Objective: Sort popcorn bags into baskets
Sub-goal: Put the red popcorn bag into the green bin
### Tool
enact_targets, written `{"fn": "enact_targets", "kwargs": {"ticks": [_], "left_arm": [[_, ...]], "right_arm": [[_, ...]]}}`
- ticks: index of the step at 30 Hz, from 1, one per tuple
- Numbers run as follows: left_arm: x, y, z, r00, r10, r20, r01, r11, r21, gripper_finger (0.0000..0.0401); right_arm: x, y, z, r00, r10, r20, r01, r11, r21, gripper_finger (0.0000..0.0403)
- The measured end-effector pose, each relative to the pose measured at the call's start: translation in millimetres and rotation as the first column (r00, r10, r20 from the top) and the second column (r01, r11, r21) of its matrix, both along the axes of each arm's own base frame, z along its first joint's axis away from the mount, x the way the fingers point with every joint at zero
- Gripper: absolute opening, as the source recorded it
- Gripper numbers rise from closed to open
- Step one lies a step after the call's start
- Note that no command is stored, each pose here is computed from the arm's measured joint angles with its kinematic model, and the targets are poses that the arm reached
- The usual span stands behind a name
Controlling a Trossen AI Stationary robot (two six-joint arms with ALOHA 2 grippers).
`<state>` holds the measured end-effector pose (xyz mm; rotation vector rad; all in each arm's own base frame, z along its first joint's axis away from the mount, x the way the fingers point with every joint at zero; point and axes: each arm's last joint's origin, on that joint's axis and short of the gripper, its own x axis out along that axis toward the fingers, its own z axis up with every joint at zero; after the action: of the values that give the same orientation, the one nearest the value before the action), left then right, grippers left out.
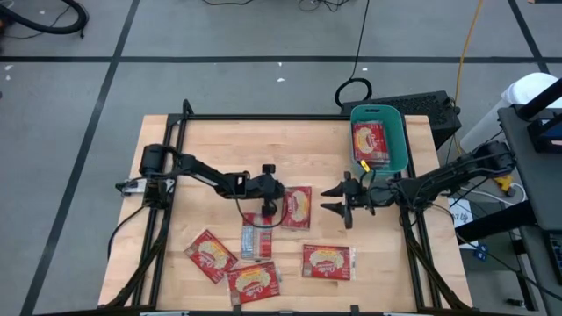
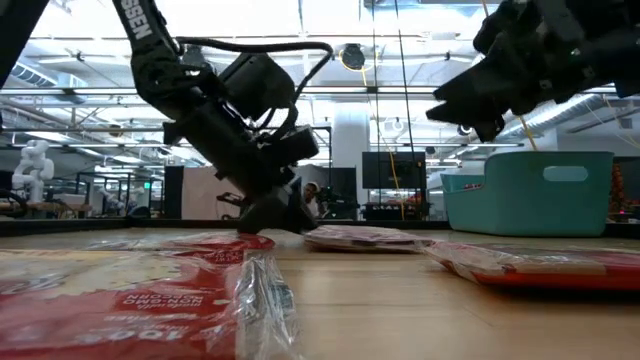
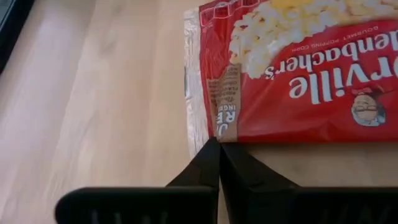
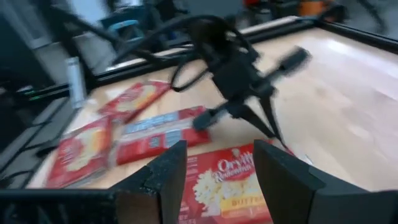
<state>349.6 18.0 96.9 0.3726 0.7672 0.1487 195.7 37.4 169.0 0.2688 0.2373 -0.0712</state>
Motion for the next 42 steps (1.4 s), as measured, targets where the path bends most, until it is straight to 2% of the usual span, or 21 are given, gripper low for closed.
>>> {"fn": "enact_targets", "kwargs": {"ticks": [4,9,14,19,21,23,27,29,32,36,38,42], "left_arm": [[3,3,15,0.995,0.087,0.057,-0.087,0.996,-0.009,0.0003],[3,4,35,0.970,0.194,0.149,-0.187,0.981,-0.061,0.0002],[1,5,50,0.937,0.281,0.208,-0.256,0.957,-0.139,0.0002],[-5,6,55,0.903,0.380,0.197,-0.341,0.917,-0.207,0.0001],[-6,6,56,0.888,0.415,0.197,-0.371,0.901,-0.225,0.0001],[-9,7,54,0.877,0.450,0.169,-0.409,0.883,-0.230,0.0001],[-10,7,56,0.842,0.510,0.177,-0.451,0.844,-0.290,0.0001],[-11,6,57,0.831,0.529,0.175,-0.461,0.829,-0.316,0.0001],[-11,5,60,0.808,0.558,0.189,-0.469,0.803,-0.367,0.0001],[-13,0,61,0.797,0.579,0.172,-0.480,0.780,-0.401,0.0001],[-12,-3,63,0.791,0.584,0.183,-0.473,0.773,-0.424,0.0001],[-12,-8,63,0.777,0.600,0.188,-0.479,0.758,-0.443,0.0001]], "right_arm": [[6,6,-6,0.995,-0.090,-0.033,0.090,0.996,0.002,0.0176],[23,16,-13,0.983,-0.158,-0.088,0.152,0.985,-0.077,0.0176],[53,28,-23,0.979,-0.133,-0.155,0.100,0.974,-0.204,0.0176],[82,39,-34,0.972,-0.120,-0.201,0.059,0.957,-0.284,0.0186],[91,48,-38,0.972,-0.091,-0.218,0.011,0.939,-0.344,0.0196],[98,56,-41,0.970,-0.085,-0.227,-0.021,0.903,-0.428,0.0207],[107,66,-52,0.956,-0.159,-0.245,-0.018,0.806,-0.591,0.0232],[109,67,-58,0.949,-0.189,-0.254,-0.017,0.772,-0.636,0.0247],[115,66,-65,0.941,-0.200,-0.271,-0.025,0.760,-0.650,0.0265],[117,64,-70,0.918,-0.311,-0.247,0.053,0.713,-0.699,0.0267],[118,61,-69,0.908,-0.350,-0.231,0.091,0.701,-0.707,0.0254],[119,54,-70,0.903,-0.356,-0.241,0.097,0.715,-0.692,0.0204]]}}
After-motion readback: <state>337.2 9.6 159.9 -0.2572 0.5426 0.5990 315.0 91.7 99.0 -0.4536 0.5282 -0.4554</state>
